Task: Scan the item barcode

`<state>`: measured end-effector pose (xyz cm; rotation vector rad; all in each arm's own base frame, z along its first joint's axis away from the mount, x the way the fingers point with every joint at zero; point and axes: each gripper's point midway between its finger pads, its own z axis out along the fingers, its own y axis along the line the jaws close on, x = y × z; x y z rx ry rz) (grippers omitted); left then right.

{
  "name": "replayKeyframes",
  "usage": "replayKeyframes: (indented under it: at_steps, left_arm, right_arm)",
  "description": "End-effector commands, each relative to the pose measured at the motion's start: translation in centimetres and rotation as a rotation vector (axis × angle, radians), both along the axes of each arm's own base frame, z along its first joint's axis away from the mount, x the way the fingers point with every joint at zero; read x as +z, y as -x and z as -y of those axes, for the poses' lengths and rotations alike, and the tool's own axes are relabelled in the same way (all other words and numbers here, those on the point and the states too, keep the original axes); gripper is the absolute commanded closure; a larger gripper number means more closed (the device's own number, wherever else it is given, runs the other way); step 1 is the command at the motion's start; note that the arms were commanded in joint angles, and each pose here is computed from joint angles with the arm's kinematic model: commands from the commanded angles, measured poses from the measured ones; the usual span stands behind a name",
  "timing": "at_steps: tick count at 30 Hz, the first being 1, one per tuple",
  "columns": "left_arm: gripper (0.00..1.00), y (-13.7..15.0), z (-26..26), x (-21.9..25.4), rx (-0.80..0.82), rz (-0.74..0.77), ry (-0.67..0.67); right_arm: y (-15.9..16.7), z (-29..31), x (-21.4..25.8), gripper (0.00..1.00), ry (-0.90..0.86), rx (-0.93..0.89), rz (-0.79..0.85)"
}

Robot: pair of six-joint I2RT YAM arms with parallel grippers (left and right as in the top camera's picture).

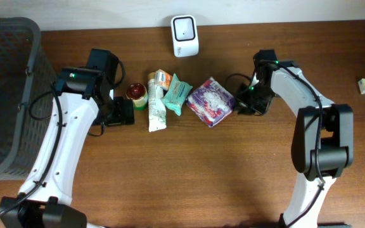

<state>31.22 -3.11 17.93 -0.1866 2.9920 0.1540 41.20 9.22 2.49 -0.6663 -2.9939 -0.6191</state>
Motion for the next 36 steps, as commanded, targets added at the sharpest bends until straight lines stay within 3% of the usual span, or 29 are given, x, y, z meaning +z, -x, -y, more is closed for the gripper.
replayKeyframes:
  at_steps: [1,5,8,9,11,18,23,31,32,33,36]
  left_arm:
    - [0.01,0.2,-0.2,0.3,0.013,0.012,-0.004]
    - [0.01,0.2,-0.2,0.3,0.013,0.012,-0.004]
    - [0.01,0.2,-0.2,0.3,0.013,0.012,-0.004]
    - [0.01,0.2,-0.2,0.3,0.013,0.012,-0.004]
    - [0.01,0.2,-0.2,0.3,0.013,0.012,-0.004]
    - [0.01,0.2,-0.2,0.3,0.013,0.012,-0.004]
    - [0.01,0.2,-0.2,0.3,0.013,0.012,-0.004]
    - [0.01,0.2,-0.2,0.3,0.013,0.012,-0.004]
    - [0.01,0.2,-0.2,0.3,0.013,0.012,-0.004]
    - [0.01,0.2,-0.2,0.3,0.013,0.012,-0.004]
    - [0.01,0.2,-0.2,0.3,0.013,0.012,-0.004]
  right_arm:
    - [-2.3,-0.4,0.8,0.73,-0.013,0.003,0.104]
    - [-4.7,-1.4,5.1,0.56,-0.087,0.112,0.225]
    - [-3.7,-1.5,7.4,0.49,-0.076,0.228,0.216]
    - [-3.0,-1.4,7.5,0.41,-0.075,0.249,0.194]
    - [-1.0,-1.3,7.0,0.35,-0.075,0.261,0.11]
    - [3.7,-5.0,3.8,0.35,-0.092,0.345,-0.029]
    - [3.0,-5.9,2.8,0.35,0.021,0.22,-0.048]
    - [1.2,-6.1,0.6,0.34,0.013,0.044,-0.017]
    - [1.5,-6.0,0.3,0.41,0.016,0.045,-0.024]
    - [1.8,-5.9,0.0,0.55,0.022,0.062,-0.028]
    - [3.0,-5.6,0.0,0.57,0.035,0.193,-0.026]
